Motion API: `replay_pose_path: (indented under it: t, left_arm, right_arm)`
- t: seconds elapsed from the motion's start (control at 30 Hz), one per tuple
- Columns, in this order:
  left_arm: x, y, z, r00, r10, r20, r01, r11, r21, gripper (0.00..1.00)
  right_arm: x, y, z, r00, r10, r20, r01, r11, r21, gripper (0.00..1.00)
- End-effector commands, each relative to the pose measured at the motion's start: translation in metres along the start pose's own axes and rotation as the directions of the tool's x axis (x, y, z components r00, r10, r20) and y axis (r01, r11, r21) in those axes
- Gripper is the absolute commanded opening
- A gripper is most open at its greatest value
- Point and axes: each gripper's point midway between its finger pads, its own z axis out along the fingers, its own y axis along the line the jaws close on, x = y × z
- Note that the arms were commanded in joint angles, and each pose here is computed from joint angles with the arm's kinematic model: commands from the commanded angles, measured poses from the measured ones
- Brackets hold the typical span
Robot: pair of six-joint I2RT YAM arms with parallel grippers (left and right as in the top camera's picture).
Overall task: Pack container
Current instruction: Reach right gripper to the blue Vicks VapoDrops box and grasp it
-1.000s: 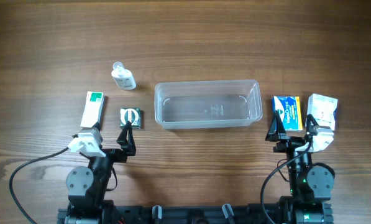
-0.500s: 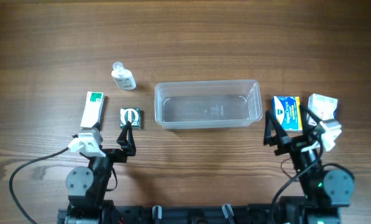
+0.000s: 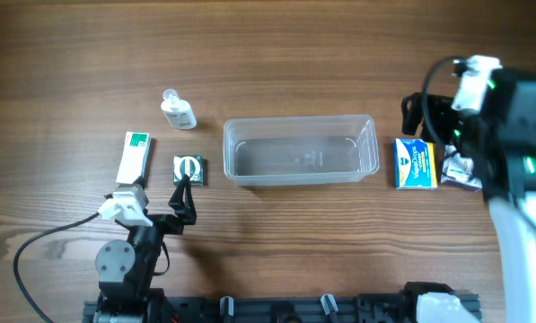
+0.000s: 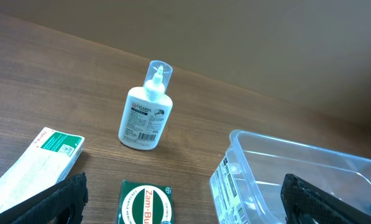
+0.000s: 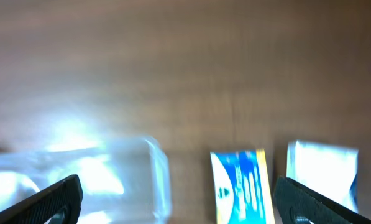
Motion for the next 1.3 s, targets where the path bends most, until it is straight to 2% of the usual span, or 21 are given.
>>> replay_pose_path:
  t: [0.0, 0.23, 0.37, 0.63, 0.73, 0.8, 0.93, 1.0, 1.13, 1.27]
  left_arm:
    - [-0.001, 0.001, 0.0, 1.0, -0.005, 0.008, 0.005, 1.0, 0.001, 1.0]
    - [-0.001, 0.001, 0.0, 1.0, -0.005, 0.008, 0.005, 1.0, 0.0, 1.0]
    - [-0.001, 0.001, 0.0, 1.0, -0.005, 0.008, 0.005, 1.0, 0.0, 1.0]
    - [-0.001, 0.001, 0.0, 1.0, -0.005, 0.008, 0.005, 1.0, 0.0, 1.0]
    - [-0.001, 0.001, 0.0, 1.0, -0.005, 0.008, 0.005, 1.0, 0.0, 1.0]
    - [-0.001, 0.001, 0.0, 1.0, -0.005, 0.008, 0.005, 1.0, 0.0, 1.0]
    - [-0.001, 0.001, 0.0, 1.0, -0.005, 0.008, 0.005, 1.0, 0.0, 1.0]
    - [-0.001, 0.001, 0.0, 1.0, -0.005, 0.008, 0.005, 1.0, 0.0, 1.0]
    - [-0.001, 0.001, 0.0, 1.0, -0.005, 0.008, 0.005, 1.0, 0.0, 1.0]
    - [-0.001, 0.001, 0.0, 1.0, -0.005, 0.008, 0.005, 1.0, 0.0, 1.0]
  right_arm:
    - [0.032, -0.028, 0.054, 0.975, 0.046, -0.217, -0.034, 0.998, 0.058, 1.0]
    - [0.089, -0.045, 0.112, 0.873, -0.023, -0.488, 0.048, 0.998, 0.039, 0.98]
    - [0.108, -0.065, 0.13, 0.825, 0.004, -0.565, 0.08, 0.989, 0.124, 0.99]
    - [0.145, -0.081, 0.161, 0.741, 0.047, -0.67, 0.099, 0.979, 0.178, 0.98]
    - [0.159, -0.083, 0.17, 0.707, 0.076, -0.703, 0.086, 0.978, 0.192, 0.91]
    - [0.164, -0.084, 0.172, 0.695, 0.081, -0.714, 0.084, 0.978, 0.193, 0.79]
    - [0.15, -0.082, 0.164, 0.727, 0.095, -0.68, 0.067, 0.976, 0.208, 0.73]
    - [0.128, -0.077, 0.147, 0.769, 0.111, -0.63, 0.039, 0.975, 0.22, 0.73]
    - [0.08, -0.041, 0.099, 0.858, 0.069, -0.509, -0.017, 0.994, 0.107, 0.69]
    - [0.05, 0.007, 0.041, 0.937, -0.045, -0.346, 0.052, 0.999, 0.012, 0.65]
